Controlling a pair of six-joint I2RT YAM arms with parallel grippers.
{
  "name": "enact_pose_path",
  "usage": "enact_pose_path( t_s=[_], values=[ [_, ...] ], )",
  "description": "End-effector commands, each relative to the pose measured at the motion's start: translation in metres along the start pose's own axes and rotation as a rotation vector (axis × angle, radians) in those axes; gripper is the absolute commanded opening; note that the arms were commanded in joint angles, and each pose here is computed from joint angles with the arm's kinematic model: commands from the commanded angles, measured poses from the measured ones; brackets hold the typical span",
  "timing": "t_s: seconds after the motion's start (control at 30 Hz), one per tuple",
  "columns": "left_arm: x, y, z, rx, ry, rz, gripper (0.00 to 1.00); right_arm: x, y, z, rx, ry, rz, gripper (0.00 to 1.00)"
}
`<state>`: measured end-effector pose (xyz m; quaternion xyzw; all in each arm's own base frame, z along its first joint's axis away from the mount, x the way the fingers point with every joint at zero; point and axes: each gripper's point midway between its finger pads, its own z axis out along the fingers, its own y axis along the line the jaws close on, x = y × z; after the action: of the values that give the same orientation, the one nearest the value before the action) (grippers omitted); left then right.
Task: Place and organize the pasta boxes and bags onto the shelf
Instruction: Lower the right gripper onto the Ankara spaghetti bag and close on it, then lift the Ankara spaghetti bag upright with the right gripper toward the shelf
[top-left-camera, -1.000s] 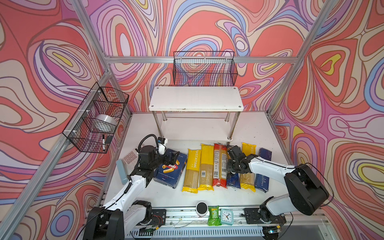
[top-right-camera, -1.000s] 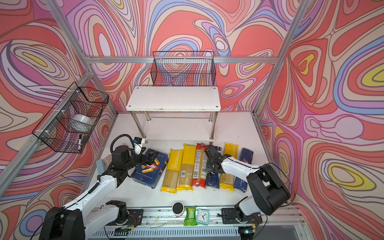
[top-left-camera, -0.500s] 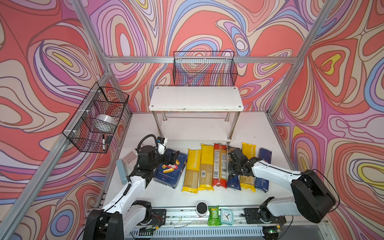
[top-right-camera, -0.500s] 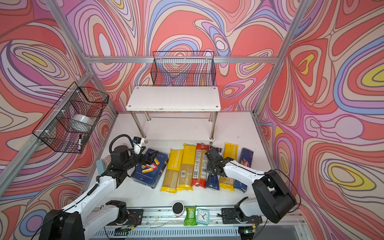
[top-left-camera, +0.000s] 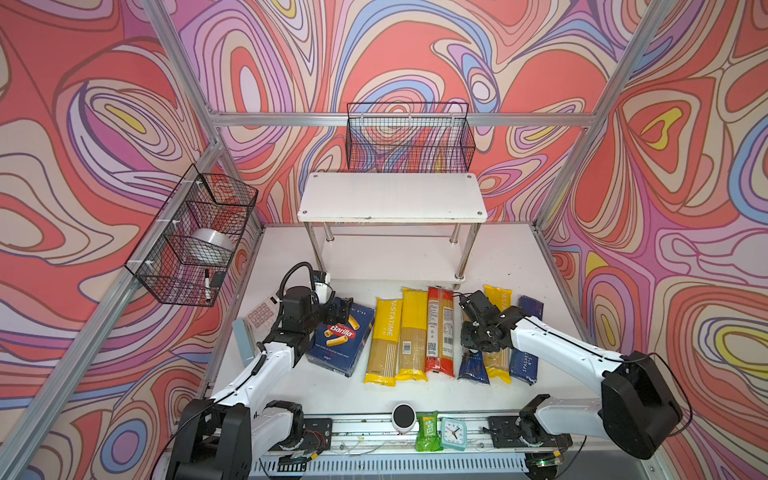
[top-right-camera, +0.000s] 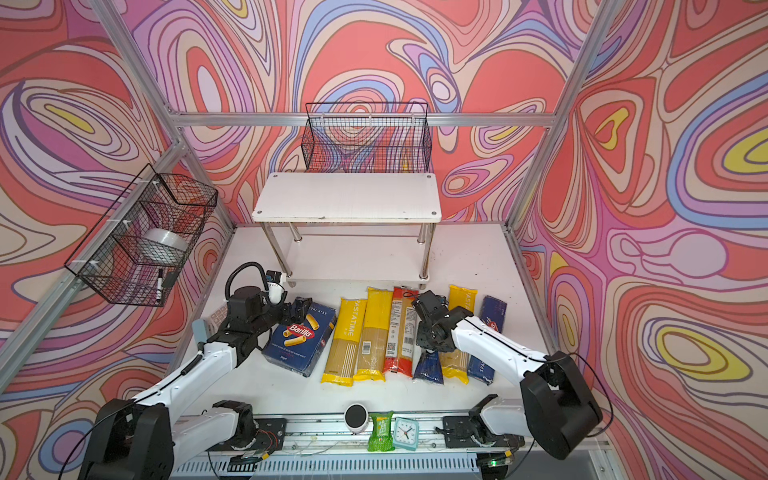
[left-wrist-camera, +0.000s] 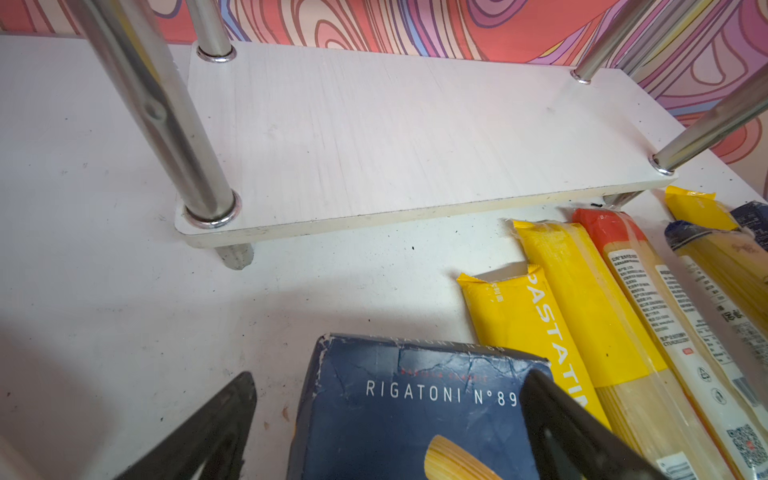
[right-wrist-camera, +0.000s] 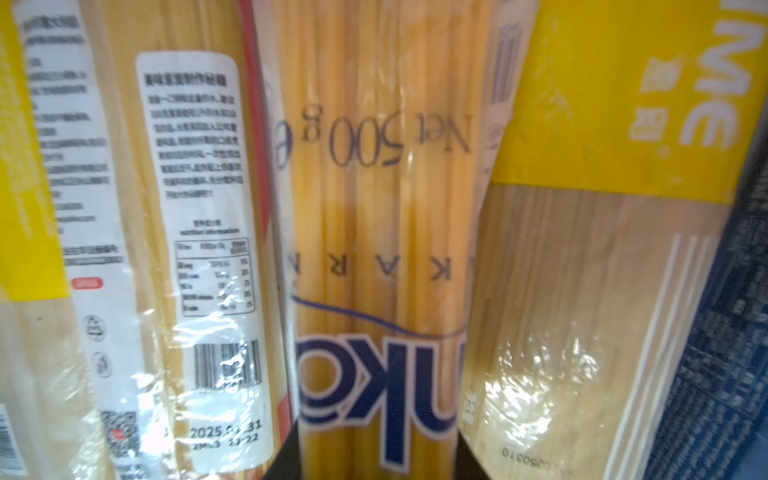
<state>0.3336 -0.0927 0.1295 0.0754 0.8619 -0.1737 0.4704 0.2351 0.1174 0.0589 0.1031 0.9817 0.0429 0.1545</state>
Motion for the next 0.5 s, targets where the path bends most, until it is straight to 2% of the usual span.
enact_pose_path(
  t_s=[0.0, 0.1, 0.17, 0.27, 0.47],
  values=[
    [-0.009, -0.007, -0.003, 0.027, -0.01, 0.013, 1.0, -0.017, 0.014, -0.014, -0.071, -0.088, -0.001, 0.0],
    [-0.01, -0.008, -0.012, 0.01, -0.011, -0.012, 1.0, -0.022, 0.005, -0.017, -0.034, -0.13, -0.002, 0.0],
    [-0.035, -0.02, -0.024, 0.026, -0.059, -0.067, 1.0, -0.023, 0.004, -0.028, -0.032, -0.126, -0.002, 0.0],
    [-0.056, -0.039, -0.038, 0.082, -0.069, -0.118, 1.0, -0.023, 0.009, -0.042, -0.077, -0.127, 0.002, 0.0],
    [-0.058, -0.085, -0.077, 0.232, 0.136, -0.121, 1.0, -0.027, 0.012, -0.066, -0.122, -0.166, 0.003, 0.0]
  ],
)
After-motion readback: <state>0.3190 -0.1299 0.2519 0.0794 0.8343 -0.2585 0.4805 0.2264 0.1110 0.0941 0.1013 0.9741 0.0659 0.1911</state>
